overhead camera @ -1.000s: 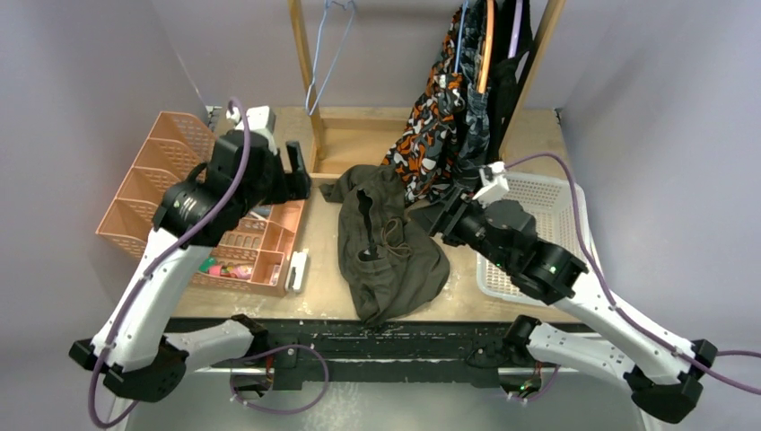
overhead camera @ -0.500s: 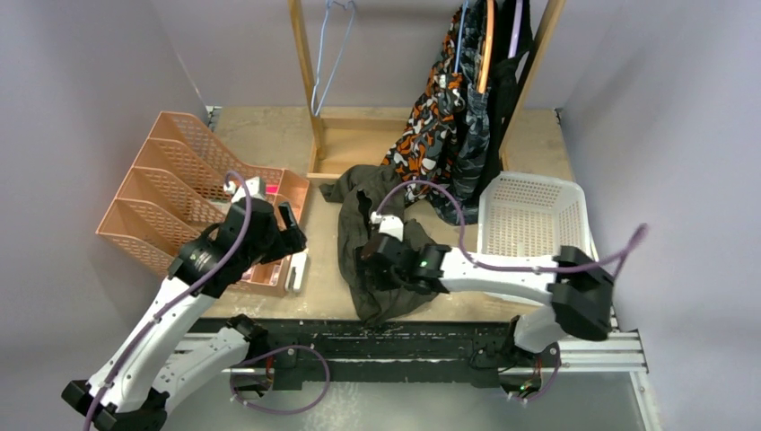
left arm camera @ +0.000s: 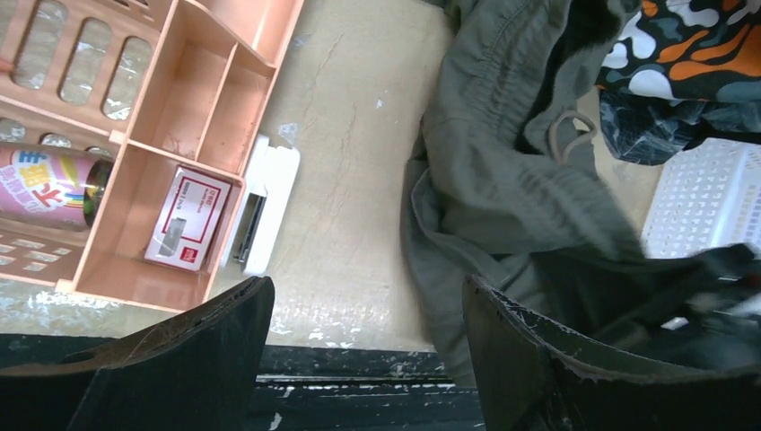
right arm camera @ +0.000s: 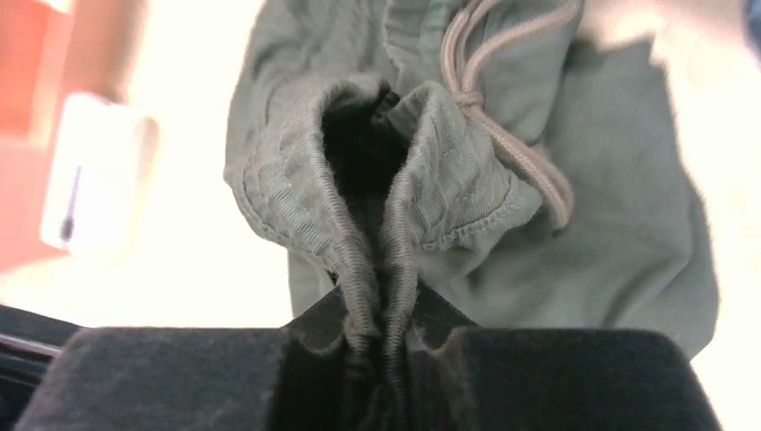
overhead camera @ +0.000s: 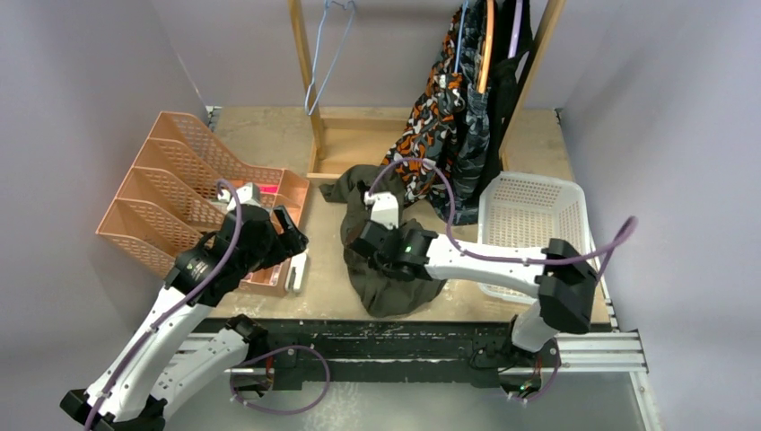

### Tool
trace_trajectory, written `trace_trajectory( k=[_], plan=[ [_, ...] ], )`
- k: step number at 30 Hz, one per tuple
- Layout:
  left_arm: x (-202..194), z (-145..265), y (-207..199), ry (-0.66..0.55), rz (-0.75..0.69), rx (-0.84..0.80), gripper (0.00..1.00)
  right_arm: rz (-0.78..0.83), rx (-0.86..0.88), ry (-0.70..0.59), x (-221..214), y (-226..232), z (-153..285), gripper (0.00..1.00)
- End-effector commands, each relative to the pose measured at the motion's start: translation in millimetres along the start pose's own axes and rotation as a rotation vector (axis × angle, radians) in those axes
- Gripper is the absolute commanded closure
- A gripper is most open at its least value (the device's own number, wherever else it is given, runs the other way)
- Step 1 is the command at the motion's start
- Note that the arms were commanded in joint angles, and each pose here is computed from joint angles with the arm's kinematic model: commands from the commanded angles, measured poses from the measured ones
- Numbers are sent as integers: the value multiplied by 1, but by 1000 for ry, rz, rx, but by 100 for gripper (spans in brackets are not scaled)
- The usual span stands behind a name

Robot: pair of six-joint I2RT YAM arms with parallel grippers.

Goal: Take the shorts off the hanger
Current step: Pick up the shorts at the center of the board.

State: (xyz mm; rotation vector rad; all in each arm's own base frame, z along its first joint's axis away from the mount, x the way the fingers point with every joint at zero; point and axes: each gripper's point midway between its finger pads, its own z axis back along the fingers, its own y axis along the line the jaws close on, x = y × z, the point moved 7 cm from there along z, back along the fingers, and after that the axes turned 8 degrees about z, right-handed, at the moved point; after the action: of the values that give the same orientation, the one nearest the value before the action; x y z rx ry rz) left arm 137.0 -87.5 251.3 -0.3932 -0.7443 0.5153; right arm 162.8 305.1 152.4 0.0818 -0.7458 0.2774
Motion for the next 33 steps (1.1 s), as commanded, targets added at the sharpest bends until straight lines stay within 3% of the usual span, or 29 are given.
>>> trace_trajectory(
  k=[1,4,12,16,18,22,33],
  plan=[
    [6,3,-12,-32,52,-75,24,-5,-40,-245,79,-22,25,81],
    [5,3,-13,-23,58,-78,24,-3,-25,-204,89,-34,-1,76],
    [6,2,-17,-16,68,-99,25,101,-18,-51,79,-17,-67,26],
    [5,5,-17,-15,70,-103,25,68,68,-39,78,-6,-70,16],
    [5,6,-14,-25,74,-96,25,47,143,-64,79,-2,-64,3],
    [4,7,-11,-28,83,-96,25,53,210,30,54,7,-76,0],
    [2,4,-13,-15,86,-104,25,137,-10,152,-21,-10,-107,1]
  ],
)
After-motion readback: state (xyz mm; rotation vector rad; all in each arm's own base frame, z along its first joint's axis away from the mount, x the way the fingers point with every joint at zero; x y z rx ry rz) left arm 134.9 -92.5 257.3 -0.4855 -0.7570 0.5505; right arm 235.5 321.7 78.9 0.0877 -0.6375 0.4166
